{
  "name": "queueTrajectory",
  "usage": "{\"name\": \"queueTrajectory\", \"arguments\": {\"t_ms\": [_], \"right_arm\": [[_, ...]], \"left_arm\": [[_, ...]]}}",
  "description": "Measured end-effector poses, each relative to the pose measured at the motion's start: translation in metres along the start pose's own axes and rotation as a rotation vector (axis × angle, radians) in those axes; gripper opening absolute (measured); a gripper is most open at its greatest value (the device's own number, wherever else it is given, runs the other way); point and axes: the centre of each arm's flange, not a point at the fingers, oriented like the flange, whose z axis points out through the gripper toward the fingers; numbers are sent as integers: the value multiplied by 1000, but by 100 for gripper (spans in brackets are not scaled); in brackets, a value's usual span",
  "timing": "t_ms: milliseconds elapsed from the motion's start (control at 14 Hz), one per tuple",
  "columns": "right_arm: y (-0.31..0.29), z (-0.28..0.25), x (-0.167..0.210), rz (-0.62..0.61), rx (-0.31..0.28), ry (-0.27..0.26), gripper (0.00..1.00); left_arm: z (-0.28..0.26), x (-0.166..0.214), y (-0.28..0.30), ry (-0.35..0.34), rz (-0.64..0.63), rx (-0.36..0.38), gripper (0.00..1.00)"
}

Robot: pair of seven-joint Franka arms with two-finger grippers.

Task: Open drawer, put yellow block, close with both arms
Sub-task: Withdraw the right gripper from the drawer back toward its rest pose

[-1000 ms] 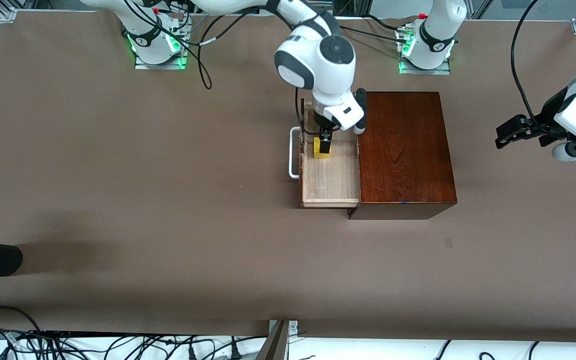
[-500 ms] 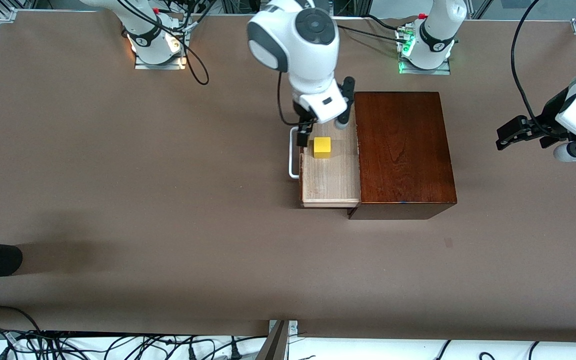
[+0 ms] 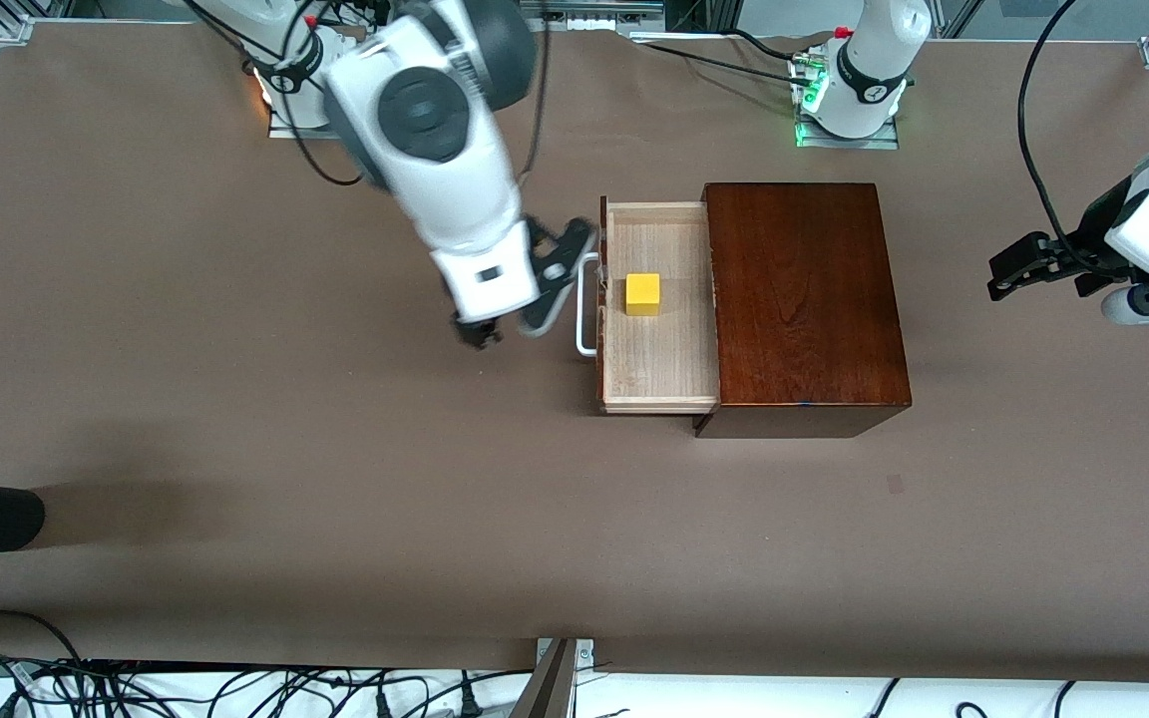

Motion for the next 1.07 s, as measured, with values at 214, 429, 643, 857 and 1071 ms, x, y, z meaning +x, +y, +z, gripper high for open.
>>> {"name": "queueTrajectory", "arguments": {"t_ms": [214,429,643,857,1071], "right_arm": [[44,-3,-32,77,19,-39,100],[75,-7,-53,139,-11,-57,100],[99,-25,-75,194,-49,-51,100],[115,-54,-98,293,-71,-20,100],[126,-69,-123,426,-73,-7,100]], "left_arm": [[3,5,3,1,4,1,100],[3,5,4,1,6,1,100],[9,7,9,-7,13,2,100],[10,5,24,-9,37,2,100],[2,0,55,4,68,-20,100]]}}
